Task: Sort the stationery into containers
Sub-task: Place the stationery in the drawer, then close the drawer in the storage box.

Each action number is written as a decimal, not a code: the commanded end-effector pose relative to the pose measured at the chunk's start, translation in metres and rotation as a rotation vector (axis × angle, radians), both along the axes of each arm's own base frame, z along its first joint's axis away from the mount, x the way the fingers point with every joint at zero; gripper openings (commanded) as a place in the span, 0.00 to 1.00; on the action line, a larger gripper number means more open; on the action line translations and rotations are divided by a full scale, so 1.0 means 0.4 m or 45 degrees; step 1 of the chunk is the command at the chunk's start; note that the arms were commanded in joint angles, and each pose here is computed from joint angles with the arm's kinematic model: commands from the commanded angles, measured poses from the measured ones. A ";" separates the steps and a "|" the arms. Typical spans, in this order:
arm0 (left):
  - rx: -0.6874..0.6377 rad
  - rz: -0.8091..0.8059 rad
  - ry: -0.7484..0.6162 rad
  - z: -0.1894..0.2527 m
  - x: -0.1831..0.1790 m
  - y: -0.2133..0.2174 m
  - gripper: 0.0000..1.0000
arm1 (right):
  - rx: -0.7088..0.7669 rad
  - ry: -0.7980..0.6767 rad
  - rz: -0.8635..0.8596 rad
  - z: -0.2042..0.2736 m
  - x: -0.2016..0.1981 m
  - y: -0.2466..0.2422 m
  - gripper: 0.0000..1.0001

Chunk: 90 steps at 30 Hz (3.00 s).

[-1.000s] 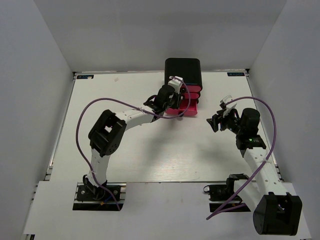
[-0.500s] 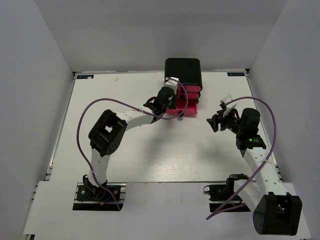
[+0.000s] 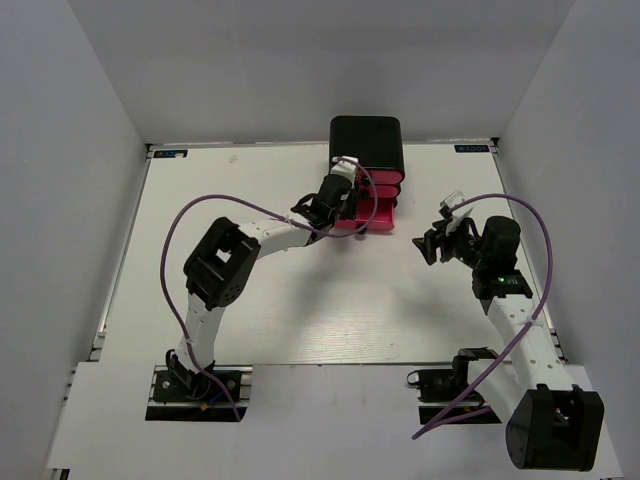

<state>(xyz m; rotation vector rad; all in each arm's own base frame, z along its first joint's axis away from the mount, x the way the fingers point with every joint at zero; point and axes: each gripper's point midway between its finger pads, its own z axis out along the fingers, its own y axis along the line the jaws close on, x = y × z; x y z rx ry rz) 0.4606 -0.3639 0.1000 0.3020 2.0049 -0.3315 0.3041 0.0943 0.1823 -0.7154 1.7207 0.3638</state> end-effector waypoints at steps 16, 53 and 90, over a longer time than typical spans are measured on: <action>-0.501 -0.117 0.071 0.191 -0.289 0.110 0.00 | 0.033 0.049 0.221 -0.044 -0.037 0.058 0.51; -0.960 0.022 0.330 -0.112 -0.162 -0.086 0.62 | -0.009 -0.002 0.130 -0.028 -0.014 0.029 0.59; -0.939 0.097 0.181 -0.031 -0.013 -0.139 0.38 | -0.013 -0.029 0.133 -0.014 -0.017 0.029 0.59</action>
